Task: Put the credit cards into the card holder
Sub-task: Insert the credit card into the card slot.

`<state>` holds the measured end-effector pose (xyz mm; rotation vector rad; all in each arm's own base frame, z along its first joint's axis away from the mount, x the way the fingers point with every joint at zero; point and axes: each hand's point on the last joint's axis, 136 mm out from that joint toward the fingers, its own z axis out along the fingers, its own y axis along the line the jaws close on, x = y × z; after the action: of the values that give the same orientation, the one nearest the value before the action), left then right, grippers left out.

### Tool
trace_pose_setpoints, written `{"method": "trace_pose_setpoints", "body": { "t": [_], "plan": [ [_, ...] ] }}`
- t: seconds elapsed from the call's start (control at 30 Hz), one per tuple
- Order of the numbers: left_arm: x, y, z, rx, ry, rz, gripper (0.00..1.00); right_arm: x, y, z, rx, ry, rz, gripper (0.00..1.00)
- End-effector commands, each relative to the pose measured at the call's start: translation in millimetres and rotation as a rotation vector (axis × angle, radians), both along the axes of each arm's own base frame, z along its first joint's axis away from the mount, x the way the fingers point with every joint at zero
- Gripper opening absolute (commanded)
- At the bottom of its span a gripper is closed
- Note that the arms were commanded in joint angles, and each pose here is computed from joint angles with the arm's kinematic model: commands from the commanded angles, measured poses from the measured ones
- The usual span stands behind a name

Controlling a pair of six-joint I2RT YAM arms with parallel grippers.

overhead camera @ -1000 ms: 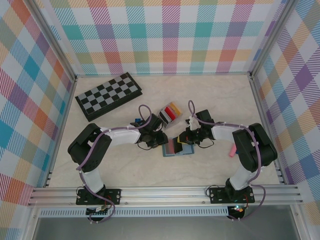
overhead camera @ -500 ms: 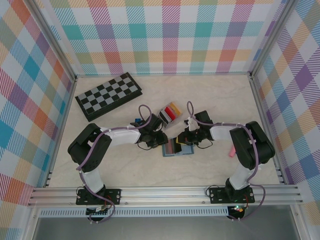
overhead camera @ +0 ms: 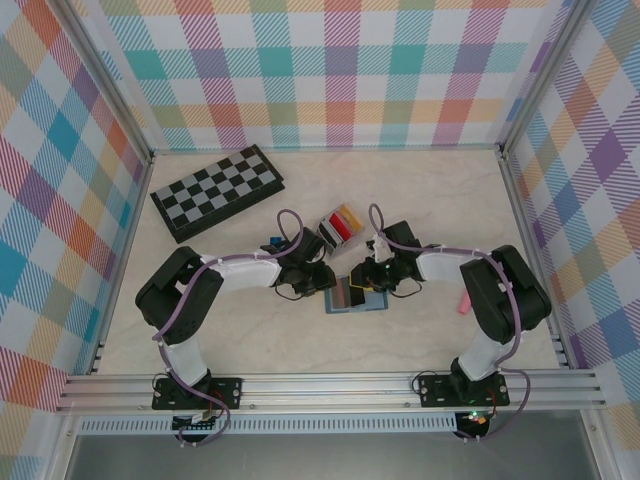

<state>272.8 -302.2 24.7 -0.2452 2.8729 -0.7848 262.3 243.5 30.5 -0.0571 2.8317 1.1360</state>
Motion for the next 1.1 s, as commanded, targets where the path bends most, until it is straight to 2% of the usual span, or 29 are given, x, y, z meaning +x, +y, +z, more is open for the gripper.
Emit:
{"method": "trace_pose_setpoints", "body": {
  "t": [0.0, 0.17, 0.37, 0.47, 1.07],
  "plan": [
    [-8.2, 1.2, -4.8, 0.003, 0.025, -0.011, 0.31, -6.8, -10.8, 4.6, -0.083, -0.007, 0.018, 0.33],
    [-7.8, 0.6, -5.4, 0.000, 0.025, -0.010, 0.31, -9.3, -15.8, 7.4, -0.110, -0.007, 0.021, 0.33],
    [-6.8, -1.5, -4.1, -0.009, 0.022, -0.013, 0.31, -9.4, -8.7, 6.1, -0.074, 0.021, 0.017, 0.16],
    [-6.1, -2.1, -3.6, -0.011, 0.022, -0.012, 0.31, -7.0, 1.9, 9.6, -0.025, 0.028, 0.010, 0.14],
    [-5.5, -0.4, 0.1, -0.018, 0.013, 0.006, 0.32, -4.6, 33.7, 11.7, 0.041, 0.068, -0.025, 0.18]
  ]
}}
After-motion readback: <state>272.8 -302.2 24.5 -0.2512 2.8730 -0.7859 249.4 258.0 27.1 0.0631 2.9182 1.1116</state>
